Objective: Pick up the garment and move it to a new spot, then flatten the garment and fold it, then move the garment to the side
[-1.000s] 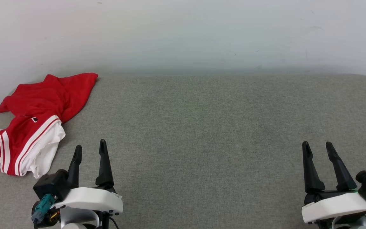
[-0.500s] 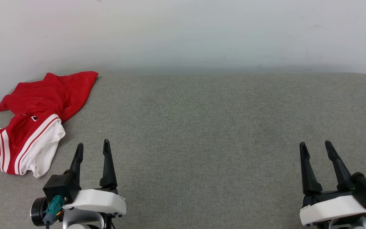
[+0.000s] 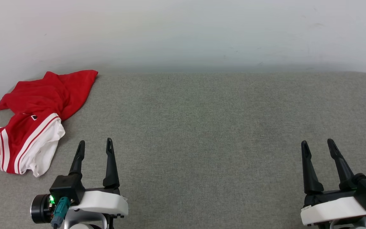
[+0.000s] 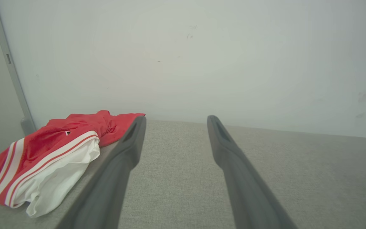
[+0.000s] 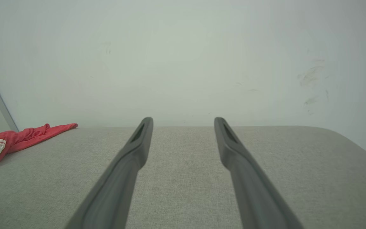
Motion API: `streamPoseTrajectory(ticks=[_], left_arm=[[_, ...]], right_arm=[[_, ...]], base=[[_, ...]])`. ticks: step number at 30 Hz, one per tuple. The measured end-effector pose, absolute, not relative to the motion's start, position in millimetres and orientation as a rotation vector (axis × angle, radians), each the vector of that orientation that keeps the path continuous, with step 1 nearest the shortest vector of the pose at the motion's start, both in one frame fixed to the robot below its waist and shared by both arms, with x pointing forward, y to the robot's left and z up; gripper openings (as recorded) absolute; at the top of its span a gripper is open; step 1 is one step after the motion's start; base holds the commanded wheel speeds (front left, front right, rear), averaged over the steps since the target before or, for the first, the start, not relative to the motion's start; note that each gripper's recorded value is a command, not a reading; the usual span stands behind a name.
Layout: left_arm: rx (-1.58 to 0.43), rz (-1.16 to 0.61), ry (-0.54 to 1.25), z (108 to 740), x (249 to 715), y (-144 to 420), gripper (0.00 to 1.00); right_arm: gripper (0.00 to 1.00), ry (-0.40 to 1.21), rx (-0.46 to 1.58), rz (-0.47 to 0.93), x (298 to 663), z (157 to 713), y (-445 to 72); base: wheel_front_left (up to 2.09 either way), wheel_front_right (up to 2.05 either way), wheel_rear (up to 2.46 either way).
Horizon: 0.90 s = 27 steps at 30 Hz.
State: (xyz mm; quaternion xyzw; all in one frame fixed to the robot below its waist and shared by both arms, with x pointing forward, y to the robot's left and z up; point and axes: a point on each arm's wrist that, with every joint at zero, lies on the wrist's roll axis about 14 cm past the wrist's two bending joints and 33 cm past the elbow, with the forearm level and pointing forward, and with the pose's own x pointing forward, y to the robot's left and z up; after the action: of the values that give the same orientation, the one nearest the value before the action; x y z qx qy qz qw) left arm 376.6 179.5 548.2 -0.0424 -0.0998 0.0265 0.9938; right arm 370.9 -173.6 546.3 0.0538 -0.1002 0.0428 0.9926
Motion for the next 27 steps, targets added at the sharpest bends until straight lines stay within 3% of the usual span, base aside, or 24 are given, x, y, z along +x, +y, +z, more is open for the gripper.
streamPoseTrajectory(ticks=[27], left_arm=[[-0.063, 0.037, -0.188, 541.0, 376.0, 177.9, 1.0]], right_arm=[[1.0, -0.209, 0.136, 0.1, 371.2, 545.6, -168.1]], base=[[0.0, 0.0, 0.0]])
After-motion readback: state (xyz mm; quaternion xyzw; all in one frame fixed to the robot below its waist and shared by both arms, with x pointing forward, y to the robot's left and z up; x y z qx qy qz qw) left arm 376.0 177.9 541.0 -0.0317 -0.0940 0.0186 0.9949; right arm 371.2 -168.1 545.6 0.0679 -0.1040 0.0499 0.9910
